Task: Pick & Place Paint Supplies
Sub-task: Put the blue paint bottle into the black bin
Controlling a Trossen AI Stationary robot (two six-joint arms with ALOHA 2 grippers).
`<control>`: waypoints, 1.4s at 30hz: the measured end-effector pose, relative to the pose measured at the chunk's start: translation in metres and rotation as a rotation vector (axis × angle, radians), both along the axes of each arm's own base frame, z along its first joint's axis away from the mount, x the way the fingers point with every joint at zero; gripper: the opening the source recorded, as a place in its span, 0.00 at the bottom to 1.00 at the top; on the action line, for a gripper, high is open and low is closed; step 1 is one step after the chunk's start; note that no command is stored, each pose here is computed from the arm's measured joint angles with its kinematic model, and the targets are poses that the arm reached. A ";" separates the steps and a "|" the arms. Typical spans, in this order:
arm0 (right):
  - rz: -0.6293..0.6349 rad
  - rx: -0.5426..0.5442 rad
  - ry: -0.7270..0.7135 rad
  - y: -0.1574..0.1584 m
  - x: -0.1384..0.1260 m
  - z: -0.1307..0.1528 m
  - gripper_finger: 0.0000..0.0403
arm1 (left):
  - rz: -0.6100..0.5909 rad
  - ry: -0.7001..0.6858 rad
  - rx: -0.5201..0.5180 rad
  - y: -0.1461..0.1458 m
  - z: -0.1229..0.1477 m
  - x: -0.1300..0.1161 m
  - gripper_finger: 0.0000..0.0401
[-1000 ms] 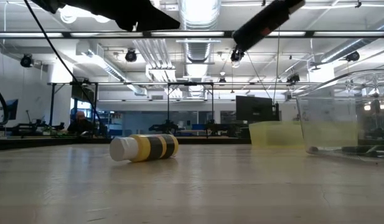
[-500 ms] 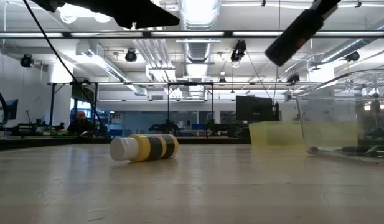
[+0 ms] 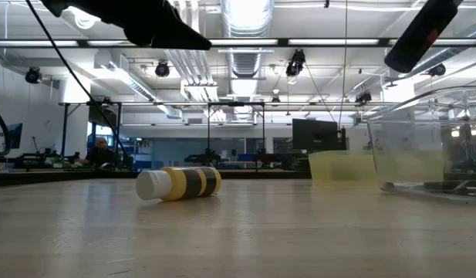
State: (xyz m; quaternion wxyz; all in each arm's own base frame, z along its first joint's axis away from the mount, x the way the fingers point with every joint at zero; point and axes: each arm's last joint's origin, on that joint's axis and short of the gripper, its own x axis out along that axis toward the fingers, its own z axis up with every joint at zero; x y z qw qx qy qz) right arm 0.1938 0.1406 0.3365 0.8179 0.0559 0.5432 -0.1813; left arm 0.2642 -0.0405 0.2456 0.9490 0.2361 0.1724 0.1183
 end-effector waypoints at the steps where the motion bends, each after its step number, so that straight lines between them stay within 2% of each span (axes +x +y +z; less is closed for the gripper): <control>1: -0.004 0.004 0.008 -0.002 -0.002 0.001 0.28 | -0.009 0.004 -0.012 0.000 -0.001 0.000 0.96; 9: -0.020 0.085 0.077 -0.006 -0.011 0.005 0.28 | -0.030 0.038 -0.046 -0.001 -0.004 -0.001 0.96; 16: -0.039 0.200 0.165 -0.001 -0.011 0.002 0.28 | -0.104 0.081 -0.093 -0.003 -0.008 -0.002 0.96; 24: -0.045 0.267 0.194 0.003 -0.009 0.001 0.28 | -0.103 0.070 -0.105 -0.003 -0.008 -0.002 0.96; 42: -0.091 0.493 0.304 0.002 -0.002 0.002 0.28 | -0.101 0.076 -0.109 -0.003 -0.008 -0.002 0.95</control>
